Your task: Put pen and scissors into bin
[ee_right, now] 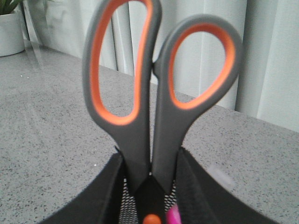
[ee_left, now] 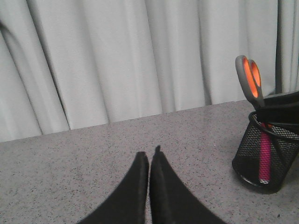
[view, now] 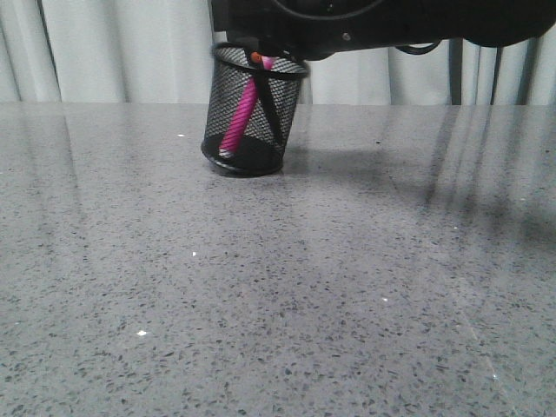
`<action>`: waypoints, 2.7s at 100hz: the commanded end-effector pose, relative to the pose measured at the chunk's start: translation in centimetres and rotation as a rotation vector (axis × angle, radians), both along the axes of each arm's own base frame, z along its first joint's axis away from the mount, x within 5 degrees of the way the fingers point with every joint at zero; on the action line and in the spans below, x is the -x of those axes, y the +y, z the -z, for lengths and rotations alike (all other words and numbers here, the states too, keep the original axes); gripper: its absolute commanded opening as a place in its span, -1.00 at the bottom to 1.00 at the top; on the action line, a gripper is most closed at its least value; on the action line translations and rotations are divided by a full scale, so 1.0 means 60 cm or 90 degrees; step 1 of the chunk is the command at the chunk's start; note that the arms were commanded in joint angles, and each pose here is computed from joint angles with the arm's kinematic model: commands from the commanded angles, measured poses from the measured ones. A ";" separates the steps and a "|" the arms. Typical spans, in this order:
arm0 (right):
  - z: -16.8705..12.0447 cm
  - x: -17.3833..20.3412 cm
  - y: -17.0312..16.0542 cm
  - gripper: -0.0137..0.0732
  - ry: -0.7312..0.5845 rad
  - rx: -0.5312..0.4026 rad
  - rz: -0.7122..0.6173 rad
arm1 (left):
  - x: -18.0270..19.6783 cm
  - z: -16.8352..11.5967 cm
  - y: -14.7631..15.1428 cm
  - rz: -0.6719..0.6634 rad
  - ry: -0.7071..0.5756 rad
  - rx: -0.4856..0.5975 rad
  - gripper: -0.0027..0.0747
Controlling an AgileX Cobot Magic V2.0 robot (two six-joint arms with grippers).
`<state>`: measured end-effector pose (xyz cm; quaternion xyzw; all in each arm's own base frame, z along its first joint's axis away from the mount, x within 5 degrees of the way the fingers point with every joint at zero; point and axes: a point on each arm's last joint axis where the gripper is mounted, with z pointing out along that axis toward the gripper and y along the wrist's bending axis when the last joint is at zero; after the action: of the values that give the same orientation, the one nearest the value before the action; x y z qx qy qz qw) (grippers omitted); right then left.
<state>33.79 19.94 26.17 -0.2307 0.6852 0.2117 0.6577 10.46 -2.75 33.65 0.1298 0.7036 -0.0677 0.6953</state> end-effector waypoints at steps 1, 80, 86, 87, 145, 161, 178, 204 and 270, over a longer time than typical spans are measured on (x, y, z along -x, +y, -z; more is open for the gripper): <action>-0.046 0.006 -0.003 -0.23 -0.060 -0.027 -0.006 | -0.001 -0.020 0.005 -0.021 -0.029 0.026 -0.99; -0.057 0.008 -0.002 0.13 -0.097 -0.055 -0.015 | -0.001 -0.020 0.005 -0.021 -0.029 0.026 -0.99; -0.059 0.009 -0.002 0.13 -0.106 -0.061 -0.018 | -0.001 -0.020 0.005 -0.021 -0.029 0.026 -0.99; -0.060 0.009 -0.002 0.13 -0.107 -0.062 -0.018 | -0.001 -0.020 0.005 -0.021 -0.029 0.026 -0.99; -0.173 0.045 -0.072 -0.49 -0.201 -0.099 0.033 | -0.001 -0.020 0.006 -0.023 -0.031 0.020 -0.99; -0.231 0.083 -0.126 -0.84 -0.201 -0.080 0.092 | -0.002 -0.024 0.010 -0.041 -0.046 0.024 -0.99; -0.250 0.146 -0.183 -0.84 -0.229 -0.082 0.137 | -0.003 -0.023 0.014 -0.058 -0.056 0.027 -0.99; -0.180 0.273 -0.266 -0.84 -0.283 -0.090 0.212 | 0.021 -0.002 0.025 -0.088 -0.085 0.063 -0.99; 0.039 0.444 -0.309 -0.84 -0.225 -0.146 0.278 | 0.092 0.081 0.037 -0.092 -0.144 0.138 -0.99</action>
<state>7.26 1.48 23.82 -0.0409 0.5804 0.0972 0.8074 5.06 -0.69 27.85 0.0238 0.6273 -0.0744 0.7749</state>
